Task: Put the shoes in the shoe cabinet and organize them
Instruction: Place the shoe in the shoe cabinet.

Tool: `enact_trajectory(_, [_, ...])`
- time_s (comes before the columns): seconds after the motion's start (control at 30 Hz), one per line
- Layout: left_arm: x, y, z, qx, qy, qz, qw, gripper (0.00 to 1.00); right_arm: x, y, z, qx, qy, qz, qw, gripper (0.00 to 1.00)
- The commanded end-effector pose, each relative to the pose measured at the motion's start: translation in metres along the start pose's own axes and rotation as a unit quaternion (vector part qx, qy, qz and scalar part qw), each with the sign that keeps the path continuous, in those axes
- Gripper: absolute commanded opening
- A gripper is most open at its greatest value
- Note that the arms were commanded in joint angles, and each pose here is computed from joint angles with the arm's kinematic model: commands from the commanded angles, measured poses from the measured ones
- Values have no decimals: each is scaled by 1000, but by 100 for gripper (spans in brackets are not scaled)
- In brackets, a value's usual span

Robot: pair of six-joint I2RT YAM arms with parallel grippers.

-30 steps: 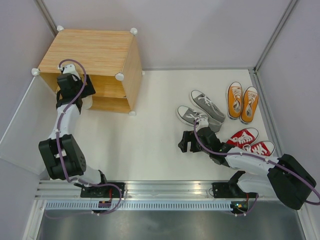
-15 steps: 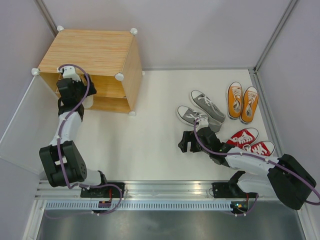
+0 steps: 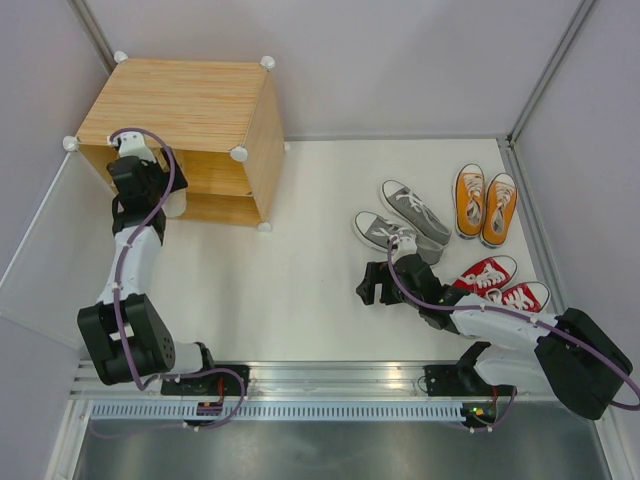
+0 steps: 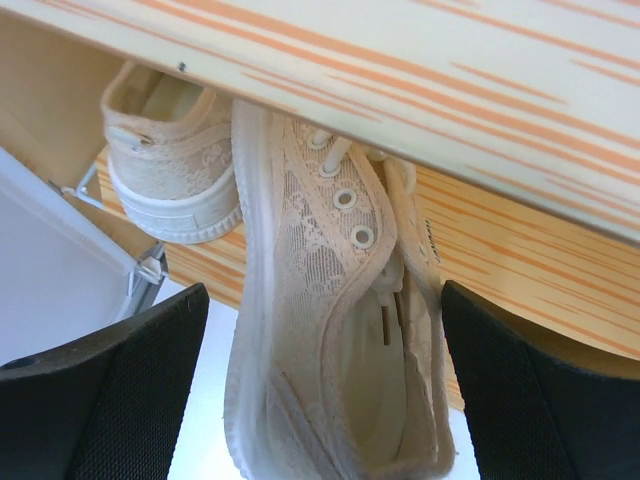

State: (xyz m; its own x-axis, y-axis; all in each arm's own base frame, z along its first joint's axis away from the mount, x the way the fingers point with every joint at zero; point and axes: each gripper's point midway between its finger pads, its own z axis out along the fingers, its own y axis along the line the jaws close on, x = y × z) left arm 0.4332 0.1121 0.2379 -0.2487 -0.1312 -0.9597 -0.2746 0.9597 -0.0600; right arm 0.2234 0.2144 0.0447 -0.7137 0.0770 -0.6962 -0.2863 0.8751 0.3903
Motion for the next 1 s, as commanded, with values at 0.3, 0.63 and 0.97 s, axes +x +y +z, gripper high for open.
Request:
enact_trajectory(0.3, [-32, -19, -38, 51, -55, 0, 997, 100, -18, 16, -1, -30, -21, -3, 999, 93])
enact_trajectory(0.63, [-4, -26, -47, 71, -25, 24, 997, 100, -15, 18, -1, -36, -17, -2, 999, 92])
enact_trajectory(0.97, [15, -34, -38, 43, -14, 101, 994, 100, -16, 18, -3, -39, -19, -2, 999, 92])
